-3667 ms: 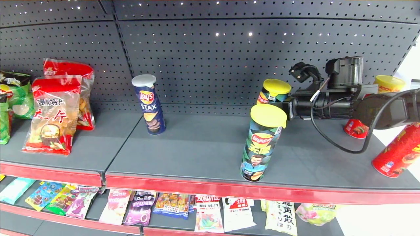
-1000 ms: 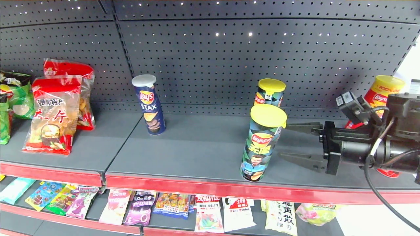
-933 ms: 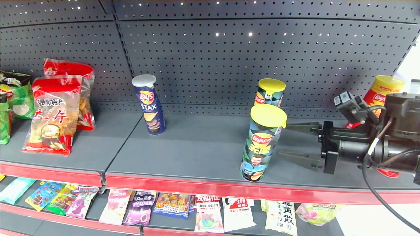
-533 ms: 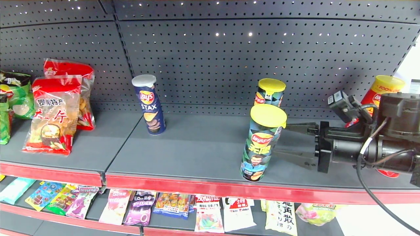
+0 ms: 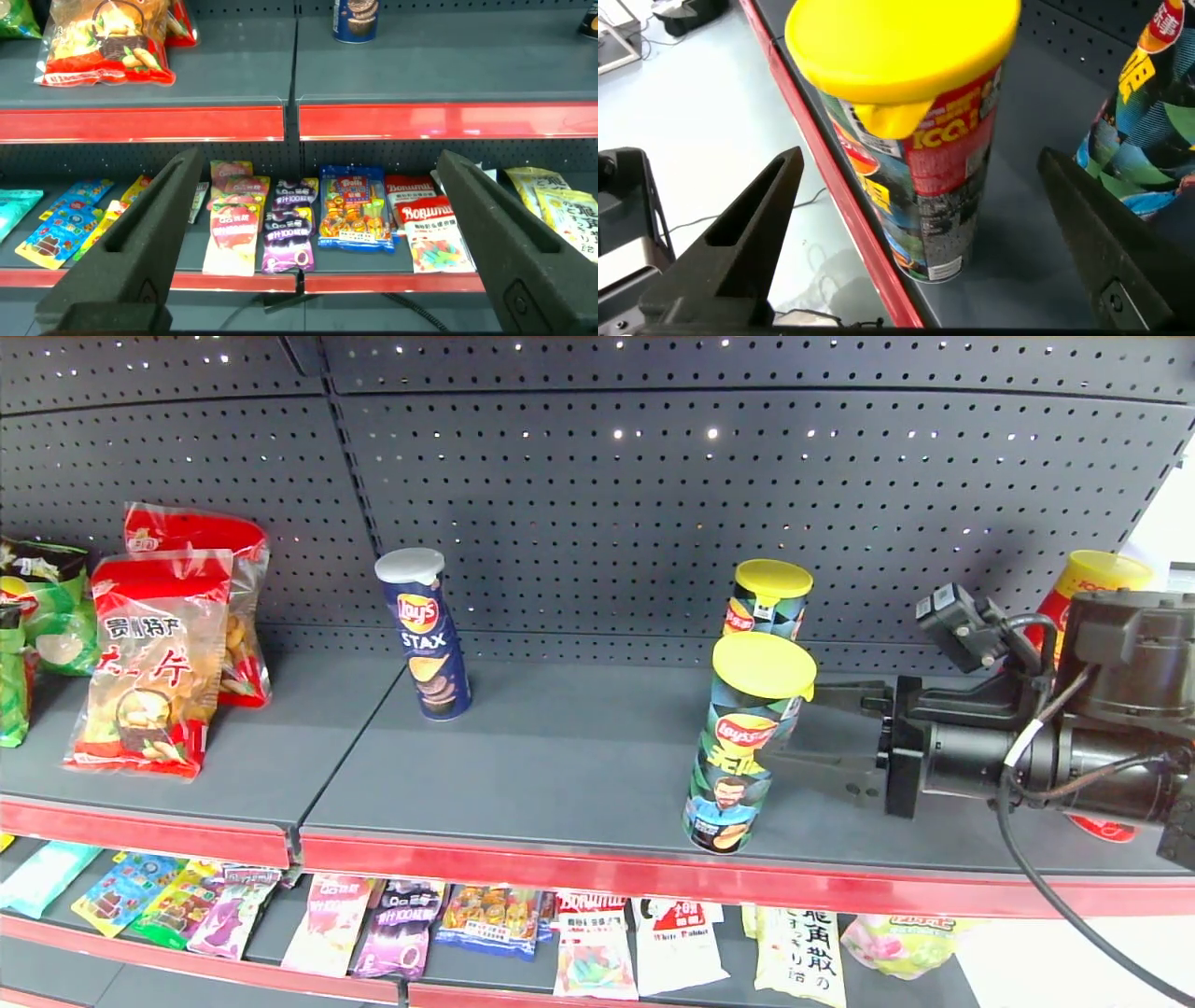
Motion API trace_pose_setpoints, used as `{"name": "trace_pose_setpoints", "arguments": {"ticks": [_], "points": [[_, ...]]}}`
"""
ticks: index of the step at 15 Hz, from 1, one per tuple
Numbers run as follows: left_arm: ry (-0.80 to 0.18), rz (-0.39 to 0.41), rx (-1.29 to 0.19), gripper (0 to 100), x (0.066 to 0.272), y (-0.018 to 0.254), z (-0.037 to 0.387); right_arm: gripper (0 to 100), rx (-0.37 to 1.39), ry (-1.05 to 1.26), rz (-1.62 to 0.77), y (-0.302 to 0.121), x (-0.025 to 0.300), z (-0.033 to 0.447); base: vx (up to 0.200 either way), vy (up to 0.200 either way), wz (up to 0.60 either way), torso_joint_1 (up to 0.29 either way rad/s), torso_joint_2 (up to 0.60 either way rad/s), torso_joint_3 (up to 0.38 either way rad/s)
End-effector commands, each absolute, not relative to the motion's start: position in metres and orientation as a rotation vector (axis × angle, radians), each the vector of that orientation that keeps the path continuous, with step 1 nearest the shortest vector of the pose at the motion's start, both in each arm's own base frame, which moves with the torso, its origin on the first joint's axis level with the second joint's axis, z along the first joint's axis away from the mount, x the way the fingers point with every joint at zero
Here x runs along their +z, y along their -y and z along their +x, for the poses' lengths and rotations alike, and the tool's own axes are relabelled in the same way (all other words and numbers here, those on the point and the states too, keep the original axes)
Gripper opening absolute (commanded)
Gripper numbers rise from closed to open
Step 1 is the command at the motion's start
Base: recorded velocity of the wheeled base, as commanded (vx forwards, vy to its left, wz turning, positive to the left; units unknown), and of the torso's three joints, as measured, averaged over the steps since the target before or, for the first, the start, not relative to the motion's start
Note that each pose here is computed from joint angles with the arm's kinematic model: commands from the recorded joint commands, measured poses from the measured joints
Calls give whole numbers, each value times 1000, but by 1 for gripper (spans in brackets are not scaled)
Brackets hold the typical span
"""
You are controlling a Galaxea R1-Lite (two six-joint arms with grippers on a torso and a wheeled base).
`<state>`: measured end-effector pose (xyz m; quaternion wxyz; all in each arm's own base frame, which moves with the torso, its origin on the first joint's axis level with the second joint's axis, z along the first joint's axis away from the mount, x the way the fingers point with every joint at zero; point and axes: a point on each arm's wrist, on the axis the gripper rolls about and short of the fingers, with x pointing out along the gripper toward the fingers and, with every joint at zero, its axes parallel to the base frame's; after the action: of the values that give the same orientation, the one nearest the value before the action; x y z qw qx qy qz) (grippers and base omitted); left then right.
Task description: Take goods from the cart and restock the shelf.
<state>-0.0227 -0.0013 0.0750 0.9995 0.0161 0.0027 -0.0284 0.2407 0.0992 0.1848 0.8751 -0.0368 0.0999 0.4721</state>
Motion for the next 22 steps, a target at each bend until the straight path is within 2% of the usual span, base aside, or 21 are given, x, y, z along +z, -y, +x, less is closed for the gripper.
{"name": "trace_pose_setpoints", "arguments": {"ticks": [1,22], "points": [[-7,32,-57,100,75,1,-23,100,1004,-210,-80,-104,184,239,0,0,0,0,0,0],[-7,32,-57,100,75,1,-23,100,994,-197,-93,-123,175,254,0,0,0,0,0,0]]}}
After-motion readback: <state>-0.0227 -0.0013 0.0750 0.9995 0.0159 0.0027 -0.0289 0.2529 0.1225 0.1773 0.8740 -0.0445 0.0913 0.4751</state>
